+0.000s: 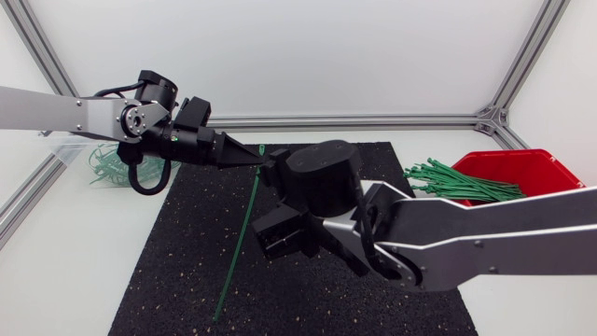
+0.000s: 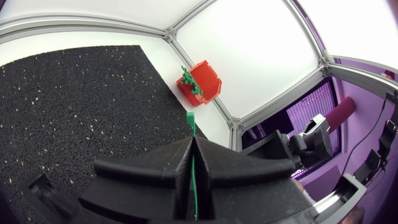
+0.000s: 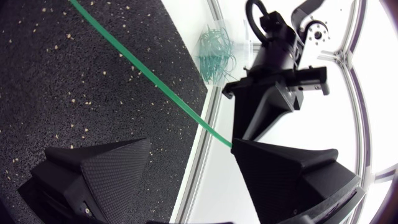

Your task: Take a green cable tie from the red box, thread the tail through the head to close it, then place it in the transparent bin on the left.

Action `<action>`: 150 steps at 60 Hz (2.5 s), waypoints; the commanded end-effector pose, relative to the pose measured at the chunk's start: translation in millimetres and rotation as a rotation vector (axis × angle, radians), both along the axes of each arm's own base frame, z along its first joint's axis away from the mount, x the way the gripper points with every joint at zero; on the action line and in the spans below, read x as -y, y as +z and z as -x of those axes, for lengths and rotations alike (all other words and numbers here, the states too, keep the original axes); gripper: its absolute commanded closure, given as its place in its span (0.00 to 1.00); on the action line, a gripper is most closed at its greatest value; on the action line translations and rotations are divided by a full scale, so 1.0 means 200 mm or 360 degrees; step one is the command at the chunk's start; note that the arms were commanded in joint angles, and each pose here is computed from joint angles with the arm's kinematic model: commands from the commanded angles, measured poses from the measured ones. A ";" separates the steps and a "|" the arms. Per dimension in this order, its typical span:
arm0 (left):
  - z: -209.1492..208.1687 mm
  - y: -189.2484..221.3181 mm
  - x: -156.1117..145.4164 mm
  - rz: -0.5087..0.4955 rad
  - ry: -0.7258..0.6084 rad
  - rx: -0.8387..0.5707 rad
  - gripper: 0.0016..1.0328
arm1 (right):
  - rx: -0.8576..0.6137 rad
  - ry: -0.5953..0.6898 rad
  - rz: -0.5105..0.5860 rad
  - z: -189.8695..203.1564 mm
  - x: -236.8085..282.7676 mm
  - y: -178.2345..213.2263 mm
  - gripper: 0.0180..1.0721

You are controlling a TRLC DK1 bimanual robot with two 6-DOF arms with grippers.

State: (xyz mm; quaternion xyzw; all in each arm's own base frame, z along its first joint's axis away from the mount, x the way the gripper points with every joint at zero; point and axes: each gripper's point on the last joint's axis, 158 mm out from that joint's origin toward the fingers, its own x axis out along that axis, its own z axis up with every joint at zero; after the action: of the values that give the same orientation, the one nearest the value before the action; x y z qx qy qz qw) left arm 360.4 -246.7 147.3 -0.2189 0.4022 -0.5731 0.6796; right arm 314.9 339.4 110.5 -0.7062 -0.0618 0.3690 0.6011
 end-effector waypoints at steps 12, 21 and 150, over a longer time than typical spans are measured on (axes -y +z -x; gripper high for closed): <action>0.01 -0.01 0.06 0.0009 -0.0073 0.0037 0.97 | 0.0115 0.0156 0.0166 0.05 -0.09 -0.13 0.25; -0.01 -0.02 0.06 0.0006 -0.0070 0.0022 0.97 | 0.0145 0.0239 0.0265 0.07 -0.12 -0.19 0.44; -0.01 -0.08 0.06 -0.0063 -0.0166 -0.0040 0.97 | 0.0091 0.0665 0.0534 0.56 -0.40 -0.59 0.79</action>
State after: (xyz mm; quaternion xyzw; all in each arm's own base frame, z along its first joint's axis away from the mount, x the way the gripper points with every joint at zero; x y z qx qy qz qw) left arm 360.9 -254.7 134.2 -0.1974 0.4356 -0.5895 0.6510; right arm 199.1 415.4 -11.1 -0.7772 -0.1587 0.4752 0.3807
